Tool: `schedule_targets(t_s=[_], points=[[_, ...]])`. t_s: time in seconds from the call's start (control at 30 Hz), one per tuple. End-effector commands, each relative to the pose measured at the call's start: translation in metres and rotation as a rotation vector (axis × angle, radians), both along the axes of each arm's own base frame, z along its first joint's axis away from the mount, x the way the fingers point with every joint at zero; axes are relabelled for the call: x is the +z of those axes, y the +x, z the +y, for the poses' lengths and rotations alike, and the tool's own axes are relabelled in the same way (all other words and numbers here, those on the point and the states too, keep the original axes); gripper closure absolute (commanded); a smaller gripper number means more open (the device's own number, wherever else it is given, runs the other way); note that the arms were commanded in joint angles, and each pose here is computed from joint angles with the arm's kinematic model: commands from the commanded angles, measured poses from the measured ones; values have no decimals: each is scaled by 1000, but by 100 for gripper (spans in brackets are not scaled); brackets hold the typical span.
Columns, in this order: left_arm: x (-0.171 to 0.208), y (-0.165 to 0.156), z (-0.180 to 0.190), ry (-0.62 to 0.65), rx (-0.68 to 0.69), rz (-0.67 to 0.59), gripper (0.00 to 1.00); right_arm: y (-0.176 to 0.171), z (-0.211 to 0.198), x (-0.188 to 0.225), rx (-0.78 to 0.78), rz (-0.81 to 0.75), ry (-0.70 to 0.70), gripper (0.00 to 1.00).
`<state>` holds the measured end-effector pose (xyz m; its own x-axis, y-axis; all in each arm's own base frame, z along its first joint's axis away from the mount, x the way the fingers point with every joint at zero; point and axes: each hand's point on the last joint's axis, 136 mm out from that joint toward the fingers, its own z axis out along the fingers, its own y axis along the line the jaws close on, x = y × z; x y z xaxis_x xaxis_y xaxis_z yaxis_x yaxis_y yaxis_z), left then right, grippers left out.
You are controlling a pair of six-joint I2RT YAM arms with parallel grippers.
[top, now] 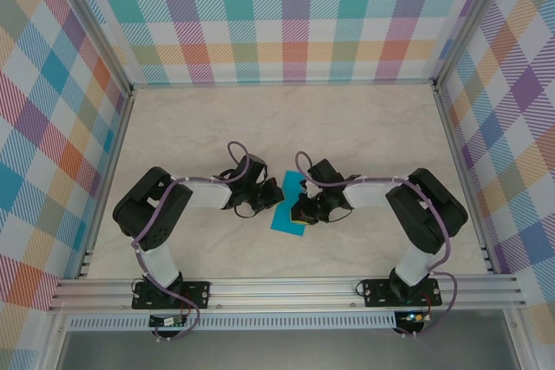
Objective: Fold a paper plane with a square sheet of paper (pick it up from the middle)
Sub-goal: Fold the triangle a second time at the center of the table.
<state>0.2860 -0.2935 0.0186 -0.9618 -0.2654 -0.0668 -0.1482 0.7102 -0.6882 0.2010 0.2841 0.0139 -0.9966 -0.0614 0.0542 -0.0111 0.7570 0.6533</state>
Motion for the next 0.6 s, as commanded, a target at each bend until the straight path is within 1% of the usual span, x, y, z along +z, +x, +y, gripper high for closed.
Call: schedule_targets(t_s=[0.0, 0.3, 0.4, 0.57], points=[[-47, -19, 32, 176, 50, 98, 100, -25, -13, -5, 24, 56, -29, 88], [-47, -20, 31, 170, 46, 98, 100, -50, -37, -8, 45, 66, -71, 88], [-47, -20, 30, 167, 41, 100, 100, -44, -30, 9, 49, 30, -34, 87], [-45, -19, 29, 164, 35, 96, 100, -25, -10, 39, 42, -34, 53, 87]])
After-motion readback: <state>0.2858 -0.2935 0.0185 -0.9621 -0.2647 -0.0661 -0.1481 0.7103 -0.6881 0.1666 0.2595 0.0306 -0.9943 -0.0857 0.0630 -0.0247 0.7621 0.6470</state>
